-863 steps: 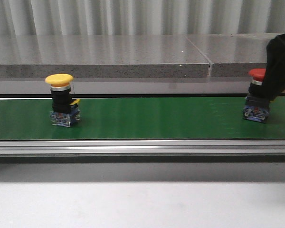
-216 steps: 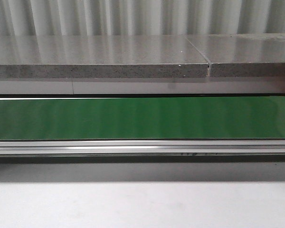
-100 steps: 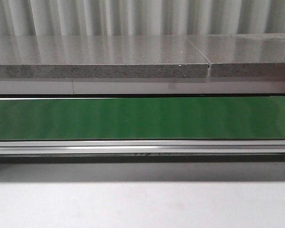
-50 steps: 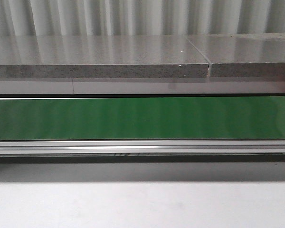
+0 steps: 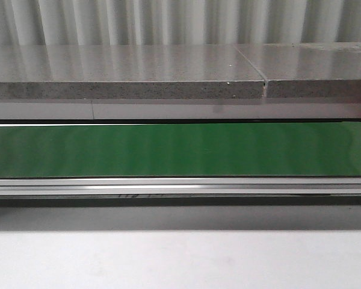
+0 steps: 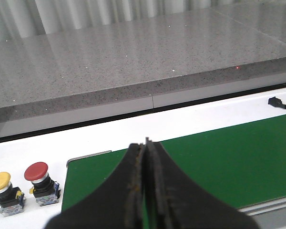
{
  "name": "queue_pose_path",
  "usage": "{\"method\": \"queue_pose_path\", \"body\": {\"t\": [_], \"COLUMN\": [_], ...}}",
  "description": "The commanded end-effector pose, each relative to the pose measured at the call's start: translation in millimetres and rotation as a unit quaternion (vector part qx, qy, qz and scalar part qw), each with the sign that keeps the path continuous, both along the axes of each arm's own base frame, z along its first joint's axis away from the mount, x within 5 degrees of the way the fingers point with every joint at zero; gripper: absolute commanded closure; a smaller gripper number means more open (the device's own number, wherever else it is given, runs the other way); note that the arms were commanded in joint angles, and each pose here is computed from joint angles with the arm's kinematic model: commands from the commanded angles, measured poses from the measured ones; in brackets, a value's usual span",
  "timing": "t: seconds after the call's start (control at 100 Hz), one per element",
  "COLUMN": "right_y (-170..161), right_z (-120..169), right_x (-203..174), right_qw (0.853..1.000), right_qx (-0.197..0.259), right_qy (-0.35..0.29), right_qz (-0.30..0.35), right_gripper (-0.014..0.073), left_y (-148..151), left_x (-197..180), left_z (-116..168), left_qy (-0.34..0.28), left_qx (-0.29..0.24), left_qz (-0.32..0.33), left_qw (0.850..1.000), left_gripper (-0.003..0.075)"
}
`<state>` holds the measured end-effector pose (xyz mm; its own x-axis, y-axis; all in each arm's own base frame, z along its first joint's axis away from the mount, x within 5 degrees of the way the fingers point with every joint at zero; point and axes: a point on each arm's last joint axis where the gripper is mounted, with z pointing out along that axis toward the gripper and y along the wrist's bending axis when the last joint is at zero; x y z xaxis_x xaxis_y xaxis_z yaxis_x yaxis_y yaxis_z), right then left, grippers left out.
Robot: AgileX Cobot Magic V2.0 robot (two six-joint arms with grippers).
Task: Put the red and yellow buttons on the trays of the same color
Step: 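Lift the right gripper away from the trays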
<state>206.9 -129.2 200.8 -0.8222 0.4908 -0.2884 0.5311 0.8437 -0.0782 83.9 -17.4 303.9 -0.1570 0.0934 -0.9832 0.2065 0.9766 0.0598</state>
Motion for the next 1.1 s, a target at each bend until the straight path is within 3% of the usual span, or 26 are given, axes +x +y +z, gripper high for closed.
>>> {"method": "queue_pose_path", "body": {"t": [0.0,0.41,0.64,0.78,0.92,1.09], "right_y": [-5.0,-5.6,-3.2,5.3,23.4,62.3], "right_z": [12.6,13.8,23.9,45.8,78.6,116.5], "right_x": [2.8,4.1,1.3,-2.8,-7.2,-13.9], "right_qw": [0.999,0.999,0.998,0.994,0.981,0.946], "right_qx": [-0.026,-0.029,-0.036,-0.055,-0.087,-0.124], "right_qy": [-0.027,-0.033,-0.053,-0.098,-0.169,-0.273], "right_qz": [0.004,0.004,-0.004,0.002,0.032,0.122], "right_gripper": [0.0274,0.0078,0.007,0.007,0.007,0.0072], "left_y": [1.0,1.0,1.0,1.0,1.0,1.0], "left_x": [0.6,0.6,0.6,0.6,0.6,0.6], "left_z": [15.0,15.0,15.0,15.0,15.0,15.0], "left_qy": [-0.043,-0.043,-0.043,-0.043,-0.043,-0.043], "left_qx": [-0.017,-0.017,-0.017,-0.017,-0.017,-0.017], "left_qz": [0.008,0.008,0.008,0.008,0.008,0.008], "left_qw": [0.999,0.999,0.999,0.999,0.999,0.999], "left_gripper": [0.074,0.074,0.074,0.074,0.074,0.074]}}
